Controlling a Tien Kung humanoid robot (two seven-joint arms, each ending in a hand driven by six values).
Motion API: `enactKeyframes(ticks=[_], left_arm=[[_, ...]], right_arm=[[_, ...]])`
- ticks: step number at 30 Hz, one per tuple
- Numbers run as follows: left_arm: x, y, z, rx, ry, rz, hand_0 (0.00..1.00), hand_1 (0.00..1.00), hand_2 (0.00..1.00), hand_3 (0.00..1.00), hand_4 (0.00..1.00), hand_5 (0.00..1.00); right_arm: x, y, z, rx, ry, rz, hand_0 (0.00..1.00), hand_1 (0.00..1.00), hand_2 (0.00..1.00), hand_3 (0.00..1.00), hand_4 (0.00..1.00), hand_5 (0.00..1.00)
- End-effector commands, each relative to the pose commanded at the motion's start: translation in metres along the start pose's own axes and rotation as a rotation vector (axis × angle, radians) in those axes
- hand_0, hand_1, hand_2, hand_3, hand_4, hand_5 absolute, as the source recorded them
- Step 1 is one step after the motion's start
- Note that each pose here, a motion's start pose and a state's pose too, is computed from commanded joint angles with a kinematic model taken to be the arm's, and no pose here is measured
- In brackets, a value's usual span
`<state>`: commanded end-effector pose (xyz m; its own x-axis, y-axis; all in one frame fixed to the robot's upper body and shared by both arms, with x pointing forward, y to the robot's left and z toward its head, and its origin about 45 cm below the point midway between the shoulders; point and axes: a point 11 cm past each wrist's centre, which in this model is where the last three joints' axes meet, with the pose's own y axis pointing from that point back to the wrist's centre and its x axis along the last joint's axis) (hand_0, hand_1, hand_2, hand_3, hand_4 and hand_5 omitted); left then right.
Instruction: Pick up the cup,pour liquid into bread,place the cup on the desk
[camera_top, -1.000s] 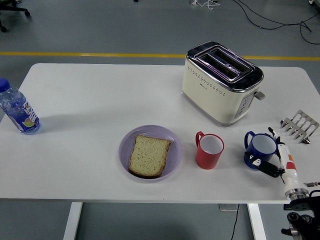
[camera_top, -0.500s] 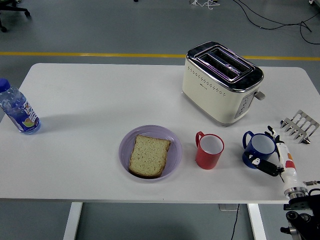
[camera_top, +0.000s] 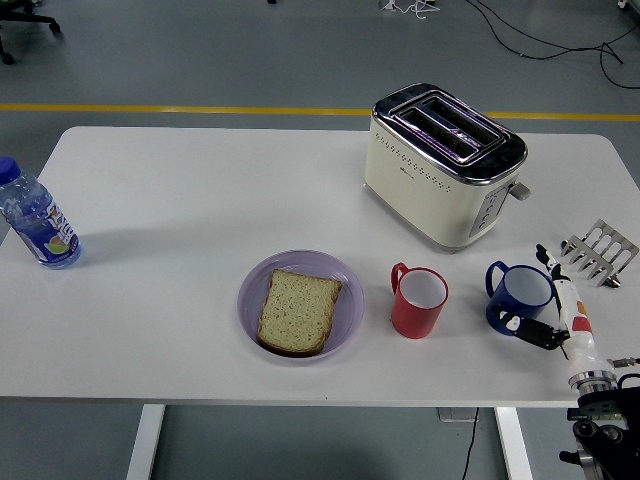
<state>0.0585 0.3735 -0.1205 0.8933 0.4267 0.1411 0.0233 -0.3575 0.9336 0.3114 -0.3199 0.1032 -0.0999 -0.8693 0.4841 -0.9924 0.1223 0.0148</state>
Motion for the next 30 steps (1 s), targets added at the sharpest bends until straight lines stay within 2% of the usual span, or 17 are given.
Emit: enactKeyframes(ticks=[7,21,22,23,28,29,30], left_arm=[[-0.001,0.000,-0.001,0.001,0.001,-0.001,0.375,0.362,0.467,0.614,0.341,0.998],[-0.006,-0.001,-0.005,0.011,-0.014,-0.007,0.375,0.362,0.472,0.614,0.342,0.998],[-0.006,-0.001,-0.005,0.012,-0.014,-0.007,0.375,0.362,0.472,0.614,0.342,0.998],[-0.007,-0.002,-0.006,0.013,-0.013,-0.007,0.375,0.362,0.470,0.615,0.341,0.998],[-0.007,-0.002,-0.007,0.017,-0.015,-0.008,0.375,0.362,0.470,0.615,0.341,0.998],[-0.007,-0.002,-0.008,0.018,-0.015,-0.008,0.375,0.362,0.469,0.615,0.341,0.998],[-0.008,-0.002,-0.008,0.019,-0.015,-0.009,0.375,0.362,0.469,0.615,0.341,0.998]], right_arm=[[0.005,0.001,-0.016,0.043,-0.022,0.014,0.876,0.846,0.978,0.998,0.930,0.002],[0.024,0.006,-0.087,0.200,-0.113,0.075,0.882,0.850,0.980,0.998,0.937,0.002],[0.025,0.006,-0.089,0.201,-0.124,0.074,0.882,0.850,0.980,0.998,0.937,0.002],[0.026,0.005,-0.093,0.199,-0.151,0.065,0.858,0.809,0.941,0.998,0.859,0.002],[0.031,0.003,-0.106,0.198,-0.246,0.041,0.858,0.809,0.941,0.998,0.859,0.002],[0.035,0.002,-0.110,0.203,-0.291,0.050,0.783,0.740,0.846,0.847,0.748,0.166],[0.037,0.001,-0.112,0.198,-0.329,0.055,0.783,0.740,0.846,0.847,0.748,0.166]])
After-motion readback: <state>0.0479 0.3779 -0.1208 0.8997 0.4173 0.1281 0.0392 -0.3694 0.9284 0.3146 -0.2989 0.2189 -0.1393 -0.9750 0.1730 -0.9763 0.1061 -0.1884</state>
